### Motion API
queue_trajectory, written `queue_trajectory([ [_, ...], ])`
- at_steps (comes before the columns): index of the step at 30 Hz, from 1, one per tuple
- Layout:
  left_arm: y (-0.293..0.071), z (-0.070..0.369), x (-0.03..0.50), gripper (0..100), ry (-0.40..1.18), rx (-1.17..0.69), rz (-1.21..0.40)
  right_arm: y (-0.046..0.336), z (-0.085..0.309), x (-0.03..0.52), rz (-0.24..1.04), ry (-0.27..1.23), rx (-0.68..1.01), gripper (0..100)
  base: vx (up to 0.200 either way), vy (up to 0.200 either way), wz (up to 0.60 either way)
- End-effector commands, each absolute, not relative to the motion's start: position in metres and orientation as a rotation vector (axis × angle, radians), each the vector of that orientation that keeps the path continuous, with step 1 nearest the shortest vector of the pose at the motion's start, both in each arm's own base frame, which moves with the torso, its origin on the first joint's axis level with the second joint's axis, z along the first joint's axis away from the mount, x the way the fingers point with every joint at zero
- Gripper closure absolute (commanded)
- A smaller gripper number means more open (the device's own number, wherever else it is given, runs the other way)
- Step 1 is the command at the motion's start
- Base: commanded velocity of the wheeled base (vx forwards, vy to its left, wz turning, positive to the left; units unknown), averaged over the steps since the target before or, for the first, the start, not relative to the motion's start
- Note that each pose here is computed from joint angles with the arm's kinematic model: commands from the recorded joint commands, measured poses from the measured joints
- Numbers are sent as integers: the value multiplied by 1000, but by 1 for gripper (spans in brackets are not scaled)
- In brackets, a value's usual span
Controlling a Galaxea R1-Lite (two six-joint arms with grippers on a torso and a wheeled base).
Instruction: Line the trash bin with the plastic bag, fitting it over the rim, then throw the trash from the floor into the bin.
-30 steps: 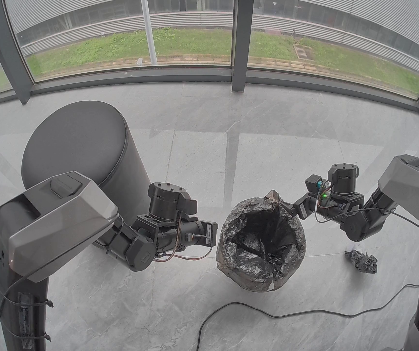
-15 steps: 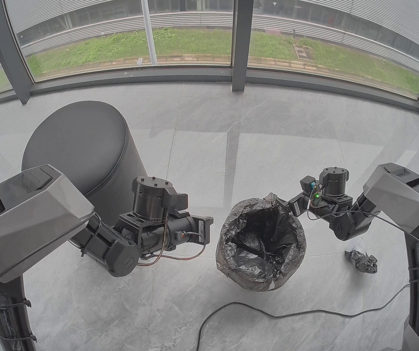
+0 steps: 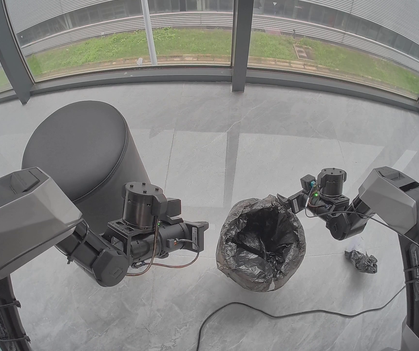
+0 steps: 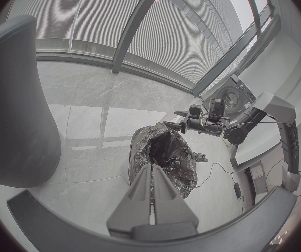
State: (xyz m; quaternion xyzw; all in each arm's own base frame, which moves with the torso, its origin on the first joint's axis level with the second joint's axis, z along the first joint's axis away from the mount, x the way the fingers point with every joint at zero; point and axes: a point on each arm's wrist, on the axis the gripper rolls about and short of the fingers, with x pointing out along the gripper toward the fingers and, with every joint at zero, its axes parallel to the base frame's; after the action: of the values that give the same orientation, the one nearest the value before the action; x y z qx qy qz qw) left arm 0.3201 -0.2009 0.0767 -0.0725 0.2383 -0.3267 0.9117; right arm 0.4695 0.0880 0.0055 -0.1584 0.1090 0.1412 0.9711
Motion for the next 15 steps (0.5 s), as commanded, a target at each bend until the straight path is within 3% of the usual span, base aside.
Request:
queue_trajectory([
  [1, -197, 87, 314, 100, 471, -154, -677, 88, 8, 476, 274, 191, -295, 0, 0, 0, 0],
  [6, -193, 89, 309, 100, 478, -154, -674, 86, 29, 468, 270, 168, -293, 0, 0, 0, 0],
  [10, -193, 89, 307, 100, 453, -160, -681, 60, 42, 456, 230, 189, -292, 0, 0, 0, 0],
  [15, -196, 95, 303, 100, 395, -218, -695, -23, 26, 438, 72, 309, -308, 0, 0, 0, 0],
])
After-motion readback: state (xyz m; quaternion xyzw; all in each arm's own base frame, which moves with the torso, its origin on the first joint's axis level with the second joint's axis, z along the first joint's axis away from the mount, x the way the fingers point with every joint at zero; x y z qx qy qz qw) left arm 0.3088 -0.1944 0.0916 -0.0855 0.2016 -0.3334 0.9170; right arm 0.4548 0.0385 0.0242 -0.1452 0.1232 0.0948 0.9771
